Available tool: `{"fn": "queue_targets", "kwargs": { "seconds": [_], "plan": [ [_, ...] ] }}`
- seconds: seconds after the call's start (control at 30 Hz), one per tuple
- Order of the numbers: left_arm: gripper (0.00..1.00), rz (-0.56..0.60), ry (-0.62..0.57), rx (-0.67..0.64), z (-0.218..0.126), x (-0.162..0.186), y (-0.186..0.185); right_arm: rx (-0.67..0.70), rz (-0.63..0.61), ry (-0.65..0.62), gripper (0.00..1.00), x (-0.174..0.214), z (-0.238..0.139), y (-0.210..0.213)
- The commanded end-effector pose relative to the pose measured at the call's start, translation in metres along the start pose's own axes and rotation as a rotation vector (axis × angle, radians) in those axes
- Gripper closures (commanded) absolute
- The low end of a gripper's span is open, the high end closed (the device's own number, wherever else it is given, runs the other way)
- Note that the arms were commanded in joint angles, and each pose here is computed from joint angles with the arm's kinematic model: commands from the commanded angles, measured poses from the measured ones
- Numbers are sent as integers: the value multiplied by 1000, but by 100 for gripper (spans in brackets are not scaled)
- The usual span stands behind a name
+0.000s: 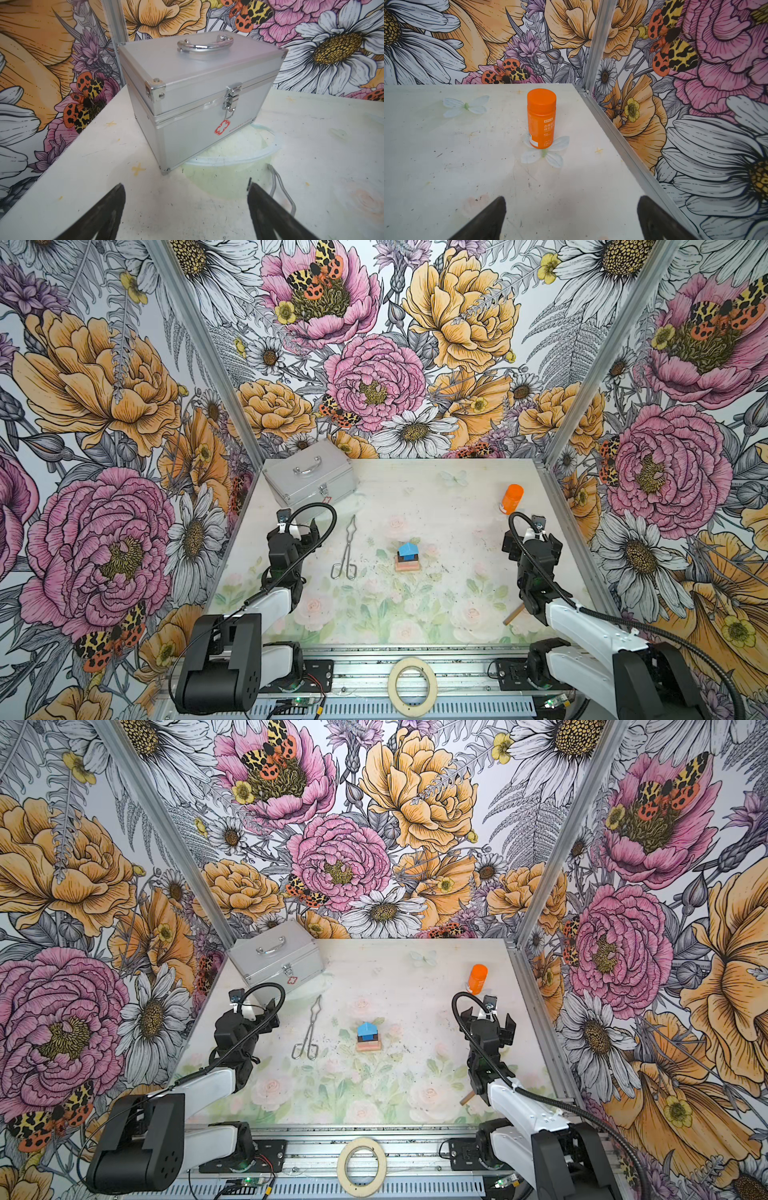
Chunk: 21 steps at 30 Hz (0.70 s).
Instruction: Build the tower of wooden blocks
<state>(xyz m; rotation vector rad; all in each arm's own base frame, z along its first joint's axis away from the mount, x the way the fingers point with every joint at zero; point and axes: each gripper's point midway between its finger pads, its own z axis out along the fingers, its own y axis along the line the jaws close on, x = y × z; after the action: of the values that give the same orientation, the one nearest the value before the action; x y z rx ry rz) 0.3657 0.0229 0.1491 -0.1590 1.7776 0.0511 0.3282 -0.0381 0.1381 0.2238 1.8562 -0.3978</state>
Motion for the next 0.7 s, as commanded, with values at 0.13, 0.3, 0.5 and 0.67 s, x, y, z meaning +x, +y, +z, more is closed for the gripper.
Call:
{"fn": "queue_targets", "kwargs": {
  "seconds": [0.13, 0.3, 0.5, 0.67],
  "plan": [
    [7, -22, -142, 49, -7, -16, -5, -3, 35, -77, 0, -15, 17, 6],
    [7, -17, -173, 47, -9, -18, -4, -17, 44, -108, 0, -20, 24, 11],
    [6, -9, -203, 40, 5, -1, -3, -39, 42, -118, 0, -20, 41, 20],
    [3, -19, -194, 24, 8, 4, 0, -72, 34, -97, 0, -13, 48, 28]
  ]
}}
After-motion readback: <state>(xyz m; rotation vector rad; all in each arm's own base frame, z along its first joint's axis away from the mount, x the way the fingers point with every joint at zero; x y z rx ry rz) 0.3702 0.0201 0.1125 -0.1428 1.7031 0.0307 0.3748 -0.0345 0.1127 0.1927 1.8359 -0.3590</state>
